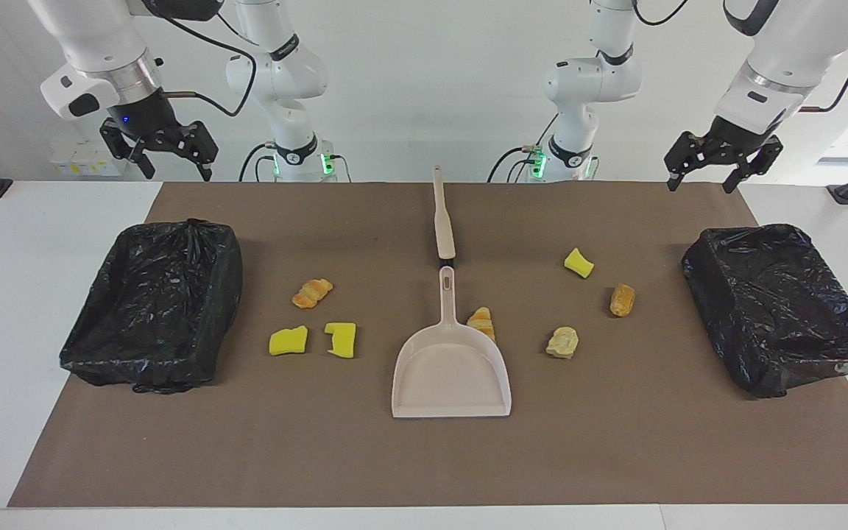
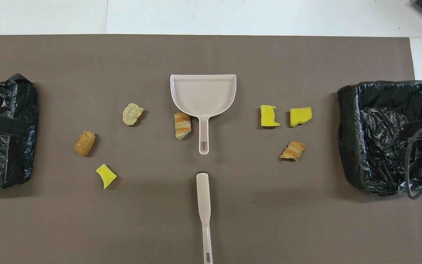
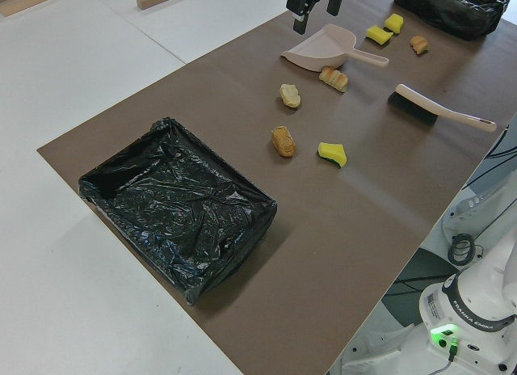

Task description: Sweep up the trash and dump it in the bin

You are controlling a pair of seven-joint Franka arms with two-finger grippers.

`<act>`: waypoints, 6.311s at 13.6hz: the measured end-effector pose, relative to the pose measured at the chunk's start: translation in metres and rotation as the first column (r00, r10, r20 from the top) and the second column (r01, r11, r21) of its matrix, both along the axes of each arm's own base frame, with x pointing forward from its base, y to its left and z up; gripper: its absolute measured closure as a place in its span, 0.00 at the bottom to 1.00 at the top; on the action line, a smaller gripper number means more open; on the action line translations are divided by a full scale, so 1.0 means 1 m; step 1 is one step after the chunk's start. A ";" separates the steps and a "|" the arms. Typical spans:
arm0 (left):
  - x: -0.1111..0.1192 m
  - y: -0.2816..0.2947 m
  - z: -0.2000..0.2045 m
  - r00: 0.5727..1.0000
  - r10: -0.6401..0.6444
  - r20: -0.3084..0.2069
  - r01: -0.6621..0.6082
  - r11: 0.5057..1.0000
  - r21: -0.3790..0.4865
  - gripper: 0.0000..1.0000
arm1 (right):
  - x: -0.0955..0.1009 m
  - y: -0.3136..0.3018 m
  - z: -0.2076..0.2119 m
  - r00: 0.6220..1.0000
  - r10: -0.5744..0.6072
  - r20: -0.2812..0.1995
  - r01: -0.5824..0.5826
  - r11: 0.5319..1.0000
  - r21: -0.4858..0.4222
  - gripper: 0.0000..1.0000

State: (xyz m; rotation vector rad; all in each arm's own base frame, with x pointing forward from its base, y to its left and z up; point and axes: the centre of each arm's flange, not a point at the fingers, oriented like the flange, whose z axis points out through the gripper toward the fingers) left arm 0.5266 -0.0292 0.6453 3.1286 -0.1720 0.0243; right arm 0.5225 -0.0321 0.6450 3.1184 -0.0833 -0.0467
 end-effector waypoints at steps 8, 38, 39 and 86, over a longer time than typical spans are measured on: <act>-0.003 -0.002 0.000 1.000 -0.006 -0.012 0.006 1.000 0.000 0.00 | -0.003 0.000 -0.004 1.000 0.000 -0.009 0.000 1.000 0.001 0.00; -0.244 -0.351 -0.285 0.988 -0.153 0.015 0.153 0.984 -0.093 0.00 | 0.097 0.402 -0.280 0.992 -0.050 -0.116 0.058 0.996 0.063 0.00; -0.253 -0.356 -0.290 0.987 -0.162 0.012 0.162 0.983 -0.091 0.00 | 0.093 0.414 -0.287 0.993 -0.040 -0.109 0.047 0.996 0.070 0.00; -0.063 -0.022 -0.241 0.747 0.647 -0.154 -0.638 0.762 0.107 0.74 | 0.057 0.288 -0.273 0.055 0.965 -0.255 -0.992 0.082 0.099 0.68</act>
